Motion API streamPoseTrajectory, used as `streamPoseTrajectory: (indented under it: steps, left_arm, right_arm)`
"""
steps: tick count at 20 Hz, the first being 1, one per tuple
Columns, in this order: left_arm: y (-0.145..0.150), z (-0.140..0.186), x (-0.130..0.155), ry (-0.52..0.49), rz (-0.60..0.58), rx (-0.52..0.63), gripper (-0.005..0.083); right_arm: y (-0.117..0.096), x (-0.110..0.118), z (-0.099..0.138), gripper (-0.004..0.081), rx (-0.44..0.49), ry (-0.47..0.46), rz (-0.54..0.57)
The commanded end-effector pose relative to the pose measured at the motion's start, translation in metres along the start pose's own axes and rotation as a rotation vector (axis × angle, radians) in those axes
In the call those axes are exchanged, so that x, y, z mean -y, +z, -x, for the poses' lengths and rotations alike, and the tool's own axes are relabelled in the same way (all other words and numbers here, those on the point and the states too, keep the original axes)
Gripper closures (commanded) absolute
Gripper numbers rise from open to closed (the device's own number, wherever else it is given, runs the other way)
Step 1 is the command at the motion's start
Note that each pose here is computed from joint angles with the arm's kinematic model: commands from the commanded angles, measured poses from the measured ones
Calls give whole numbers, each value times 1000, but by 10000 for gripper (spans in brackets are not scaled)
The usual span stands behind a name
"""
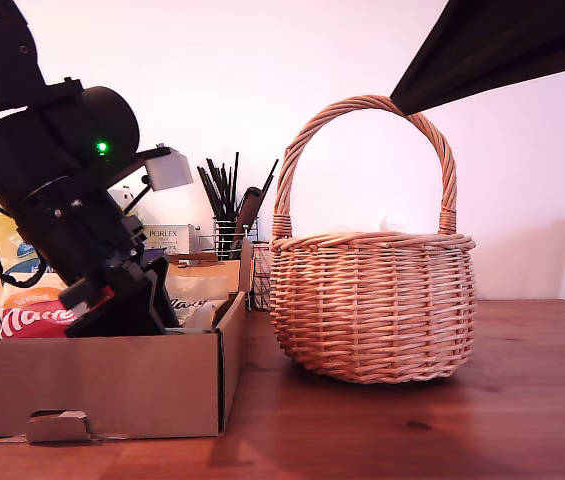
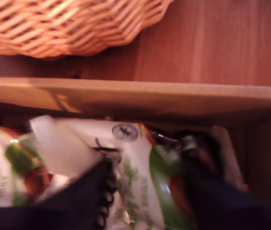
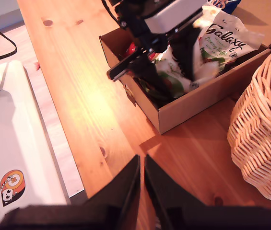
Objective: Move the bags of Easter eggs from the cardboard box on the left into the woven basket on the right side.
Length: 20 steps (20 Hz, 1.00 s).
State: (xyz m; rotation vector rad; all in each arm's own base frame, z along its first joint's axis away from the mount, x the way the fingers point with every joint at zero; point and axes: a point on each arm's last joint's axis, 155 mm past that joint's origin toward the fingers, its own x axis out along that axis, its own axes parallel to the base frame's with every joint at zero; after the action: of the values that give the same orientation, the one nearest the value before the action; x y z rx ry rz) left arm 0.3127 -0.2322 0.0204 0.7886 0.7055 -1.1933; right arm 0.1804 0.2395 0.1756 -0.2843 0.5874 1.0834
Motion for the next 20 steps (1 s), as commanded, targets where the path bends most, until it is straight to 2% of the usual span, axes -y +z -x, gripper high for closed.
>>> streamPoseTrajectory:
  steps: [1,11,20]
  left_arm:
    - [-33,-18,22,-79,38,-93,648]
    - [-11,9,7,-122,70,-150,649]
    - [33,59,-9,-38,92,-88,649]
  right_arm:
    - [6,1,2,783,14,-5,6]
    - [6,1,2,783,13,-5,6]
    - [5,4,2,783,11,-19,6]
